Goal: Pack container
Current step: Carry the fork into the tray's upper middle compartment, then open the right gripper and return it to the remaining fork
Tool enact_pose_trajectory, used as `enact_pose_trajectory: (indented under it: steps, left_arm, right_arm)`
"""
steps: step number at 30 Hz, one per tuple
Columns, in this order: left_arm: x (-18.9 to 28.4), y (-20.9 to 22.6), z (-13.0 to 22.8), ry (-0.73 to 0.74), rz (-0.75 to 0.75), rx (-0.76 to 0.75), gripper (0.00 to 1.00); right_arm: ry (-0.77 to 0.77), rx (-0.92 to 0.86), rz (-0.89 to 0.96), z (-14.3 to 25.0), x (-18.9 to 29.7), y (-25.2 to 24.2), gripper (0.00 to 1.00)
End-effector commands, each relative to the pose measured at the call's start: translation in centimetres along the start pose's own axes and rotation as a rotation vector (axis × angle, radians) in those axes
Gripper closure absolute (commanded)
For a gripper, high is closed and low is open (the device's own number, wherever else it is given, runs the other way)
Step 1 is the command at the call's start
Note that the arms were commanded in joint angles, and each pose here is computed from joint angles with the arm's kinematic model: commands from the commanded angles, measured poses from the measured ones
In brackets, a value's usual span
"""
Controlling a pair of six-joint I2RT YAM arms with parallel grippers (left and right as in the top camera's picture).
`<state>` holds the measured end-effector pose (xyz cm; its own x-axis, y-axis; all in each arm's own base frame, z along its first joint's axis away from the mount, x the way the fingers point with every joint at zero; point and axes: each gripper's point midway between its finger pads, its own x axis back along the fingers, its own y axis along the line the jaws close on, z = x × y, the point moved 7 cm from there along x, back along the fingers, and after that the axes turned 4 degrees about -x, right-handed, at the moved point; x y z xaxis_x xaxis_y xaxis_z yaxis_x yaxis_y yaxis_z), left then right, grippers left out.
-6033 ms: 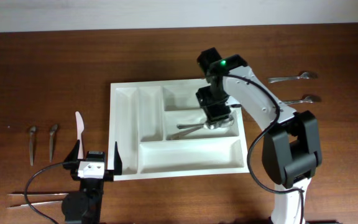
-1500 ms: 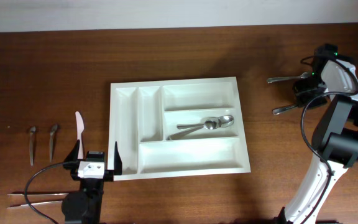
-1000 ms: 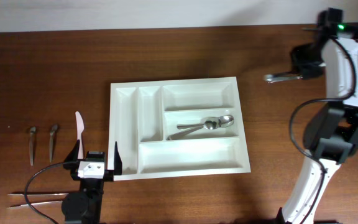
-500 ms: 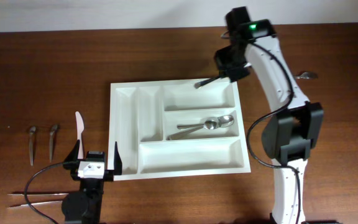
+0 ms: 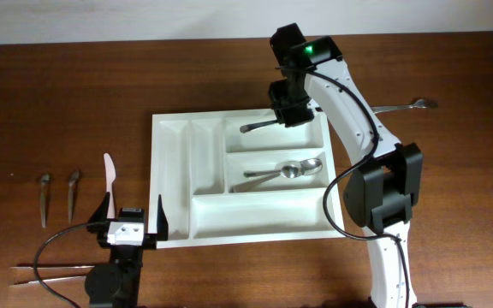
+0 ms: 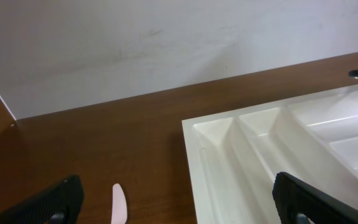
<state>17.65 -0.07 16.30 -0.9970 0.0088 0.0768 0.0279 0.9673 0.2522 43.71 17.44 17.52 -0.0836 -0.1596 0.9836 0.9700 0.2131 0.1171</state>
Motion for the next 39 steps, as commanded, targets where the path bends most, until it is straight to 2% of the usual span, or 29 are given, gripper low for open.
enact_pose_trajectory:
  steps: [1, 11, 13, 15, 20, 27, 33, 36, 39]
  left_arm:
    - [0.0, 0.0, 0.1, -0.002, 0.006, 0.006, 0.01]
    - [0.0, 0.0, 0.1, -0.002, 0.006, 0.006, 0.01]
    - [0.0, 0.0, 0.1, -0.002, 0.006, 0.006, 0.01]
    - [0.0, 0.0, 0.1, -0.002, 0.006, 0.006, 0.01]
    - [0.0, 0.0, 0.1, -0.002, 0.006, 0.006, 0.01]
    - [0.0, 0.0, 0.1, -0.002, 0.006, 0.006, 0.01]
    - [0.0, 0.0, 0.1, -0.002, 0.006, 0.006, 0.01]
    - [0.0, 0.0, 0.1, -0.002, 0.006, 0.006, 0.01]
    - [0.0, 0.0, 0.1, -0.002, 0.006, 0.006, 0.01]
  right_arm:
    - [-0.035, -0.101, 0.034, -0.5, -1.0, -0.6, 0.96]
    - [-0.070, -0.135, 0.070, -1.1, -2.2, -1.3, 0.95]
    - [-0.067, -0.134, 0.055, -1.1, -2.2, -1.0, 0.92]
    - [-0.066, -0.133, 0.049, -1.1, -2.2, -0.9, 0.85]
    - [-0.099, -0.130, 0.036, -1.4, -2.2, -0.8, 0.46]
    - [-0.140, -0.097, 0.018, -2.5, -2.0, -0.4, 0.36]
    - [-0.165, 0.045, -0.096, -9.1, 0.6, 2.1, 0.11]
    - [-0.160, 0.041, -0.179, -14.4, 2.8, 3.0, 0.02]
    - [-0.105, 0.208, -0.344, -19.9, 4.6, 4.3, 0.01]
